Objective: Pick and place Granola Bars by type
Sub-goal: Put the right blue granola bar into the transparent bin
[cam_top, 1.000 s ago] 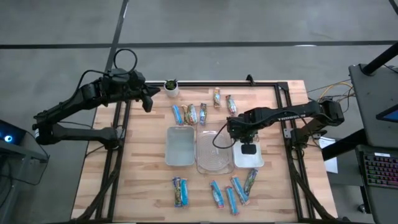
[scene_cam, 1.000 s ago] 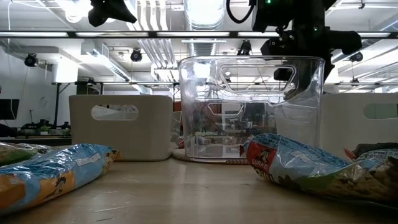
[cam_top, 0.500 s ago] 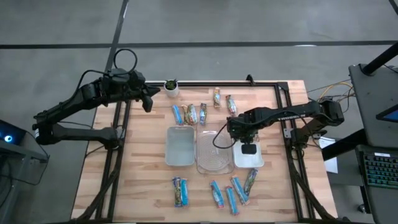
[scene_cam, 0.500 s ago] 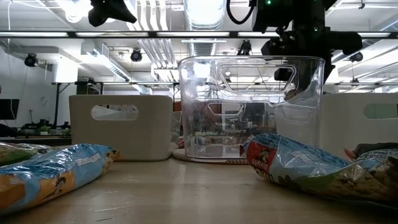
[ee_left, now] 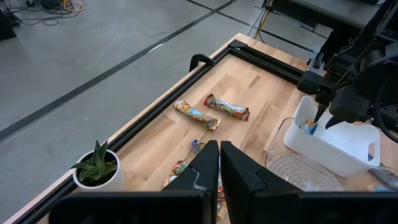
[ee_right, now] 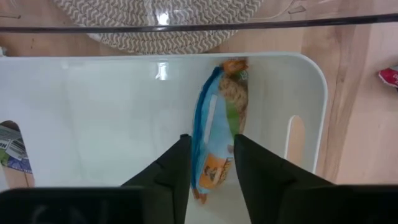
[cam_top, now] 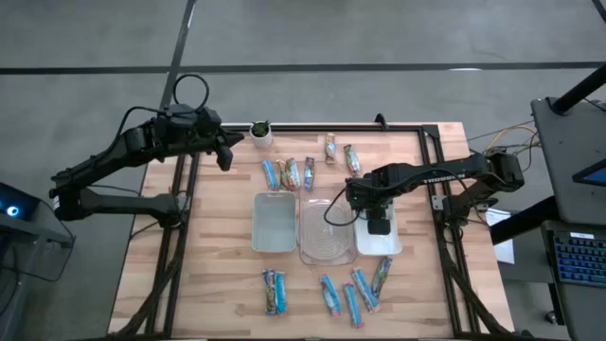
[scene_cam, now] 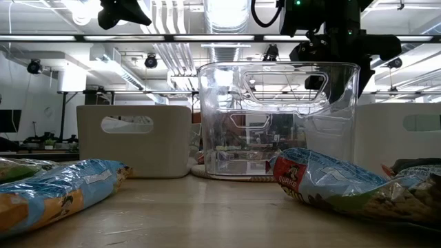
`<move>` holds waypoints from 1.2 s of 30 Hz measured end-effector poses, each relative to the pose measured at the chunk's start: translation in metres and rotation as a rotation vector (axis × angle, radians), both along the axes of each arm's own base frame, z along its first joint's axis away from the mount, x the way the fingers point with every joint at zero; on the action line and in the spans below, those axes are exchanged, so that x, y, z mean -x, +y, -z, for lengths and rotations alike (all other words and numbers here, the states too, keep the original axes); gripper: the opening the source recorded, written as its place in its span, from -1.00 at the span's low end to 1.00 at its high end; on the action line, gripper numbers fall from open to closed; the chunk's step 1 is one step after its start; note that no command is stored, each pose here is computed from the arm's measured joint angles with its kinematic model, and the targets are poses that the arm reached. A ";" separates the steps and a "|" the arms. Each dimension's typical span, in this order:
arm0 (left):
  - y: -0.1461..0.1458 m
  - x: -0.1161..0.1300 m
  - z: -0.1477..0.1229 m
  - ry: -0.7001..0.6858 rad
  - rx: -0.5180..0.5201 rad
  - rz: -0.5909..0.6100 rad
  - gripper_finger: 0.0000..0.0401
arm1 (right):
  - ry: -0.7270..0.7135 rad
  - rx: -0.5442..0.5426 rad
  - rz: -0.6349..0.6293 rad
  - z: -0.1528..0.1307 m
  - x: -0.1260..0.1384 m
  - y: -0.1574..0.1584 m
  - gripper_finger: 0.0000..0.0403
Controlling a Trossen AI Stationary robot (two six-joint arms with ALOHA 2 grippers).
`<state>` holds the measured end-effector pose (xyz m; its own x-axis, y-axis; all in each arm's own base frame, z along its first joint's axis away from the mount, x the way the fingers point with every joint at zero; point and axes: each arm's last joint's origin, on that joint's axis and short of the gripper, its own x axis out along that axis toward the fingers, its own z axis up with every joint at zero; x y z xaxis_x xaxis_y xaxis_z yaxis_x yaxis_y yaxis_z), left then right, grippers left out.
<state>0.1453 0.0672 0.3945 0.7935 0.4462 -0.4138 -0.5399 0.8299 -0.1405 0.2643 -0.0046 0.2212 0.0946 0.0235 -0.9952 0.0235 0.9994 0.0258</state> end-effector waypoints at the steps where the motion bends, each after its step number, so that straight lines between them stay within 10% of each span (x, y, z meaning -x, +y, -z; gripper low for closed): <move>1: 0.000 0.000 0.000 0.000 0.000 0.000 -1.00 | 0.000 0.000 0.001 0.000 0.000 0.000 -0.42; 12: 0.000 0.000 0.000 0.000 0.000 0.000 -1.00 | -0.054 0.001 -0.002 -0.022 -0.007 0.000 -0.77; 27: 0.000 0.000 0.000 -0.001 0.002 0.007 -1.00 | -0.278 0.155 0.070 -0.125 -0.020 -0.006 -0.96; 36: -0.001 0.000 0.000 0.015 -0.026 0.041 -1.00 | -0.410 -0.158 0.074 -0.164 -0.020 0.008 -0.96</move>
<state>0.1458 0.0666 0.3944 0.8052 0.4241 -0.4145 -0.5073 0.8546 -0.1111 0.2846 0.0030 0.3856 0.4879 0.1505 -0.8598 0.0506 0.9785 0.2000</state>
